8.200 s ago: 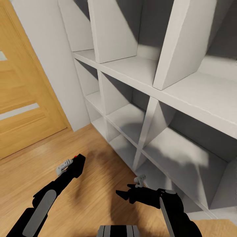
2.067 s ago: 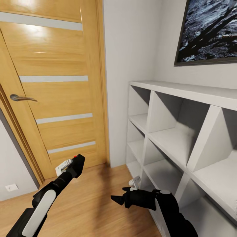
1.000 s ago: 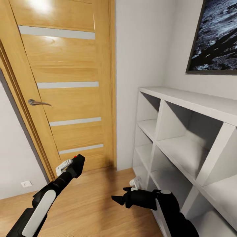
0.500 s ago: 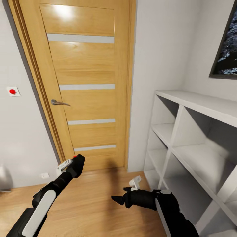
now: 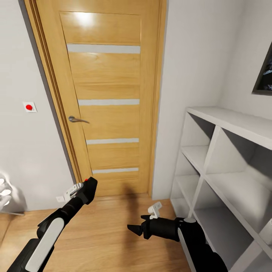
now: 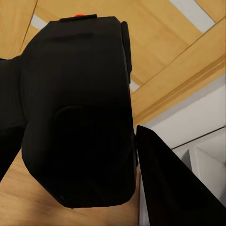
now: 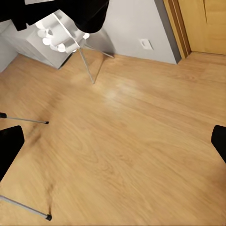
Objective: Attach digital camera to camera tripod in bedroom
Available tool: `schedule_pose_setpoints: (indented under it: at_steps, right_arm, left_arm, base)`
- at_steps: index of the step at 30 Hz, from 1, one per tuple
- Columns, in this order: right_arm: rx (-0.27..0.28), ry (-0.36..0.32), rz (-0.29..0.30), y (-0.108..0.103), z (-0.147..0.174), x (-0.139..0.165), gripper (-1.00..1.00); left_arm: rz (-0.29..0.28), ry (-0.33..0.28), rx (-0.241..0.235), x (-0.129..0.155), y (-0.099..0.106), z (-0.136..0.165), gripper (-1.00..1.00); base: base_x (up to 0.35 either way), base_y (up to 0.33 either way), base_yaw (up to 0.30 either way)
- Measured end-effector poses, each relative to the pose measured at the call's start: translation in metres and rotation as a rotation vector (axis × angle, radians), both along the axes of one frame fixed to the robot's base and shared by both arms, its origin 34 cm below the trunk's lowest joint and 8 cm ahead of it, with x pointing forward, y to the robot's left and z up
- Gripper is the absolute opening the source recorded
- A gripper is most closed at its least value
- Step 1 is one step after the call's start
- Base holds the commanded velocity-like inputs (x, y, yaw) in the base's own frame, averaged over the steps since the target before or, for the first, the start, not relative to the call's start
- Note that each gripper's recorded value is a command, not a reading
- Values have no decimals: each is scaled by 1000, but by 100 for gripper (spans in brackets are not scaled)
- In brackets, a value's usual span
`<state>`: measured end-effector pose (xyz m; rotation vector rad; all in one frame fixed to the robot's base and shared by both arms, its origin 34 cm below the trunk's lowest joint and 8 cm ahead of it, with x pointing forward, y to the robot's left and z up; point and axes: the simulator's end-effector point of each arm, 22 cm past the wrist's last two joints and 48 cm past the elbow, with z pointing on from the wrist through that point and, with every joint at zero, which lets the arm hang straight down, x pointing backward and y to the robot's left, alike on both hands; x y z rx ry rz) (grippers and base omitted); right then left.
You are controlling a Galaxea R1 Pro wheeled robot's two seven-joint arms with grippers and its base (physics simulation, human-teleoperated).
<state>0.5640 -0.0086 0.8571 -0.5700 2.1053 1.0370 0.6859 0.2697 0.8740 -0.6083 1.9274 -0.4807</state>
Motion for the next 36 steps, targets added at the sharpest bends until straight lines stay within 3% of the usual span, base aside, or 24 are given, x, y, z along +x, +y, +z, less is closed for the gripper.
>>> schedule_pose_setpoints:
  at_steps: [36]
  right_arm:
    - [4,-4,0,2,54,-1,100]
  left_arm:
    - [1,3,1,-2,0,53,-100]
  base:
    - [0,0,0]
